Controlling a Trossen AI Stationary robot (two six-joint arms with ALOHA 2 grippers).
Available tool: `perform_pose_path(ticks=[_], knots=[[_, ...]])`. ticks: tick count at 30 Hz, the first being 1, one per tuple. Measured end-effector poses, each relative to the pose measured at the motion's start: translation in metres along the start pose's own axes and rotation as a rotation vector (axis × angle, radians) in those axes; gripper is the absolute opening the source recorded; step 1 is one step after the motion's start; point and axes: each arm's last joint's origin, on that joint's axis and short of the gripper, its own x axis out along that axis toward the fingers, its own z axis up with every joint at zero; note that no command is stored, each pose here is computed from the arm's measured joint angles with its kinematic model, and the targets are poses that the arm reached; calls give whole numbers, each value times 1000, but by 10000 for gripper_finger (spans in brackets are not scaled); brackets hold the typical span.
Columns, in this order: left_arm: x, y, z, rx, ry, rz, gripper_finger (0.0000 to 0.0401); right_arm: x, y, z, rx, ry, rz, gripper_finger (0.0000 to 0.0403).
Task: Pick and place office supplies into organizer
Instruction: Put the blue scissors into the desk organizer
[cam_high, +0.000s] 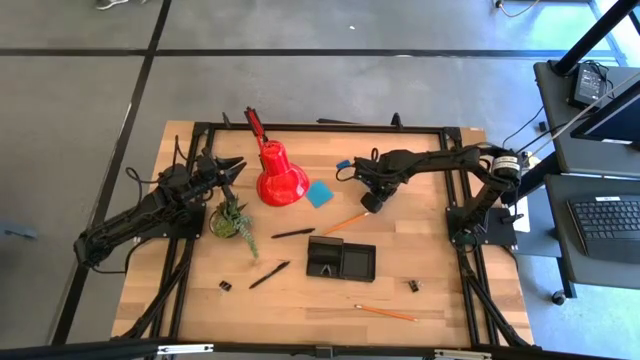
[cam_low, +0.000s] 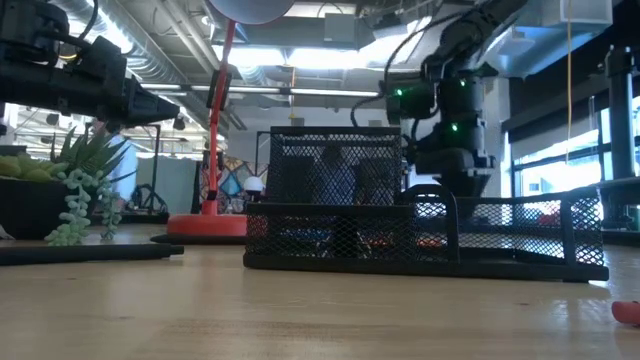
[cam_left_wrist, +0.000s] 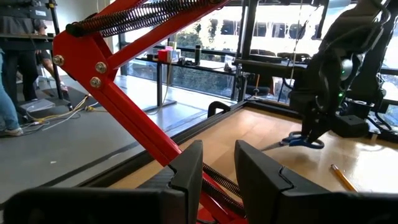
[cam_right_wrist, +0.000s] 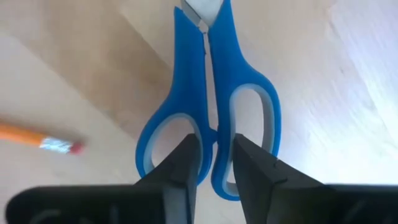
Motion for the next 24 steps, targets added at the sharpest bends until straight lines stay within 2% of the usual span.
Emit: perform_pose_path(ticks=[6,16,19,22,24], knots=[[0,0,0,0,0,0,88,-24,12,5,-66,1,0,82],[0,-1,0,11,3,-32,88,-94,43,-6,-206,56,-6,83],[0,-4,1,11,-4,-125,88,-110,58,-15,-252,42,5,83],[-1,-10,3,-31,-8,-285,88,-121,74,-25,-303,8,17,84],[-2,-15,3,-88,5,-383,90,-125,84,-33,-345,-35,-20,84]])
